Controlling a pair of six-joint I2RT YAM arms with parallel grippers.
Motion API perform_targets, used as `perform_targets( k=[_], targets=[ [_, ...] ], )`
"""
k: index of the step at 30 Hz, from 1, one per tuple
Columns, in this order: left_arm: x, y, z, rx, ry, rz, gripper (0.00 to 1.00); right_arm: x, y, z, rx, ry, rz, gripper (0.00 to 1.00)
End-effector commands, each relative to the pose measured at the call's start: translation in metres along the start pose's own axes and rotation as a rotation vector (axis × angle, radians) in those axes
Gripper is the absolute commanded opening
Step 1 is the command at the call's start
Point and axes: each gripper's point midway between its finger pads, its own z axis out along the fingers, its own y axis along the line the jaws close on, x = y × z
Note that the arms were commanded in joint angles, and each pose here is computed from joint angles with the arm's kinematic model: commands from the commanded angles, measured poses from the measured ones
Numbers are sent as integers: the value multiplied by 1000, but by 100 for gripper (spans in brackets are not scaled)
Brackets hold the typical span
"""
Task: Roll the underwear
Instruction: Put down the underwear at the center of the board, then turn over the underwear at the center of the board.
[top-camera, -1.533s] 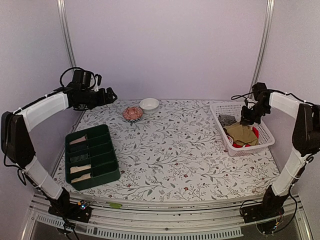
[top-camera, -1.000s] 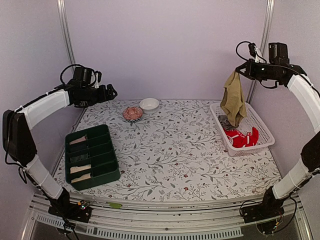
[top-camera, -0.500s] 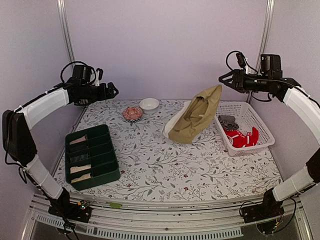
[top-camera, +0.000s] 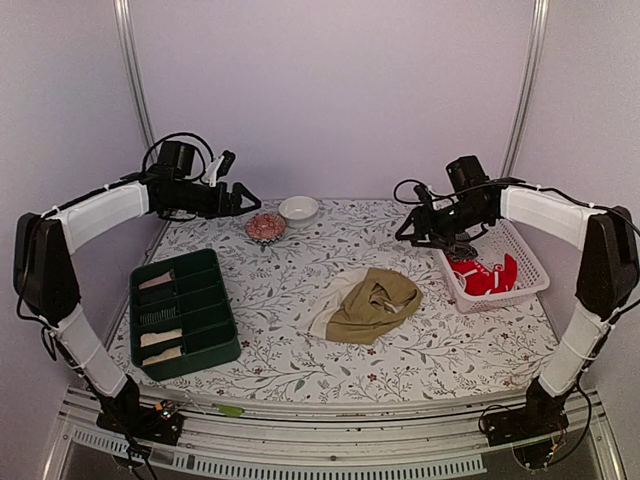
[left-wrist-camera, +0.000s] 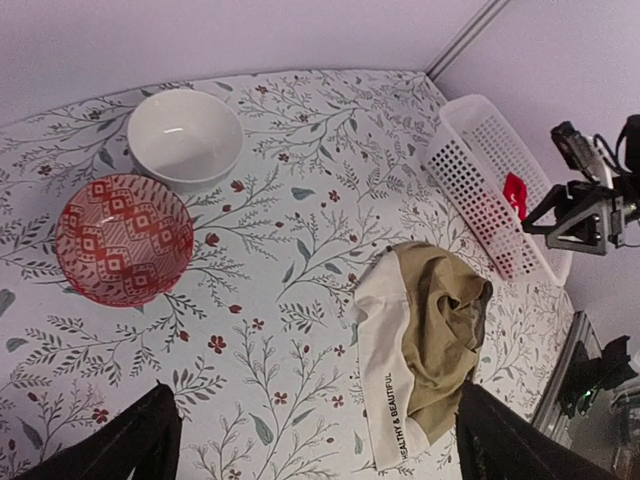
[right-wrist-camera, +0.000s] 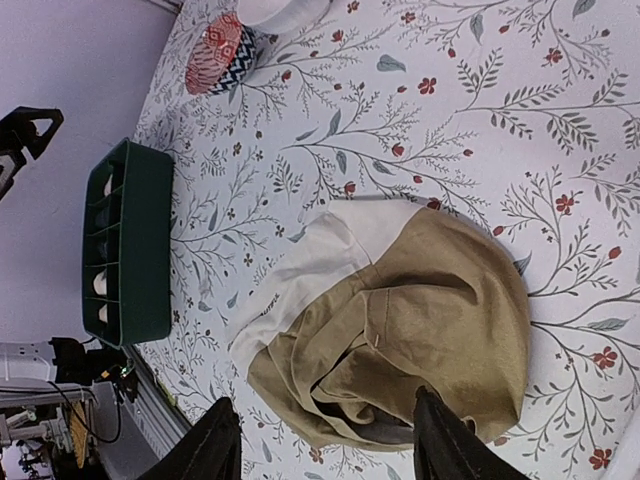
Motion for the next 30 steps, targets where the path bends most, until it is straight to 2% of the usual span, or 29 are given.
perform_targets(
  k=[1, 5, 10, 13, 16, 21, 24, 27, 30],
  targets=[
    [29, -35, 21, 189, 99, 21, 96, 3, -1, 38, -22, 96, -69, 59],
    [47, -57, 27, 286, 169, 34, 96, 11, -2, 75, -50, 165, -118, 57],
    [81, -58, 37, 245, 265, 47, 90, 41, -10, 117, -25, 258, -117, 56],
    [97, -58, 42, 223, 296, 64, 86, 75, -16, 133, 4, 328, -121, 53],
    [109, -60, 44, 216, 324, 54, 80, 115, -29, 132, 33, 397, -89, 47],
    [129, -72, 34, 212, 341, 59, 72, 182, -39, 105, 97, 519, -99, 38],
    [138, -75, 24, 198, 340, 75, 70, 210, -20, 89, 48, 573, -139, 36],
    [147, -78, 21, 198, 346, 85, 66, 205, 16, 76, -84, 559, -171, 42],
    [155, -86, 24, 204, 367, 113, 65, 154, 43, 69, -107, 424, -249, 56]
  ],
)
